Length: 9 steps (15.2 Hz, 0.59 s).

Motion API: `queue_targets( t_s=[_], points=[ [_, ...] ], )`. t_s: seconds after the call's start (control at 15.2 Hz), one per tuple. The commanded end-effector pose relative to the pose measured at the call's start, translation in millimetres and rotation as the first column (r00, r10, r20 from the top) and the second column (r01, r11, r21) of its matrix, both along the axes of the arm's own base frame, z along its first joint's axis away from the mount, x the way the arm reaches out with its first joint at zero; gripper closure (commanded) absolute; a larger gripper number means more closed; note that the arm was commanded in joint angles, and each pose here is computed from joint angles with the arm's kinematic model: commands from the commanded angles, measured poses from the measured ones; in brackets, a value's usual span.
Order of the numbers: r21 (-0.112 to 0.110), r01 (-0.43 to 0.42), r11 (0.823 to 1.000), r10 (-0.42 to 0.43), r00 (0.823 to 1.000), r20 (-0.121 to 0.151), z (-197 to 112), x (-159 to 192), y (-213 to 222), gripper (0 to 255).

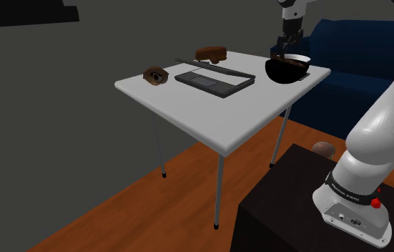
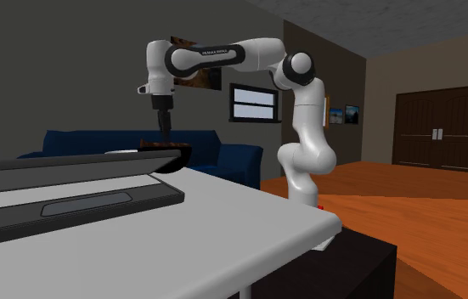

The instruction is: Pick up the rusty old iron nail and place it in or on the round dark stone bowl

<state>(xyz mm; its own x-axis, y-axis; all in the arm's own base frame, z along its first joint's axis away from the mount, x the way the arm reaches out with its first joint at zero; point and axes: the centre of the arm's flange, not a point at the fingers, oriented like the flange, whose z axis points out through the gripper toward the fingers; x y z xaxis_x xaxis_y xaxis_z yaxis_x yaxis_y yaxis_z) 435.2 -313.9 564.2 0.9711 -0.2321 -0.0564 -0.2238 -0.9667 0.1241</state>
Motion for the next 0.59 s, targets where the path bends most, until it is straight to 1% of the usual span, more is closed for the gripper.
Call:
queue_targets(
  t_s=[0.0,0.07,0.53],
  points=[
    [0.001,0.000,1.000,0.000,1.000,-0.001,23.4,1.1,2.1,0],
    [0.001,0.000,1.000,0.000,1.000,-0.001,33.7,1.9,3.2,0],
    [0.001,0.000,1.000,0.000,1.000,-0.001,33.7,1.9,3.2,0]
  ],
)
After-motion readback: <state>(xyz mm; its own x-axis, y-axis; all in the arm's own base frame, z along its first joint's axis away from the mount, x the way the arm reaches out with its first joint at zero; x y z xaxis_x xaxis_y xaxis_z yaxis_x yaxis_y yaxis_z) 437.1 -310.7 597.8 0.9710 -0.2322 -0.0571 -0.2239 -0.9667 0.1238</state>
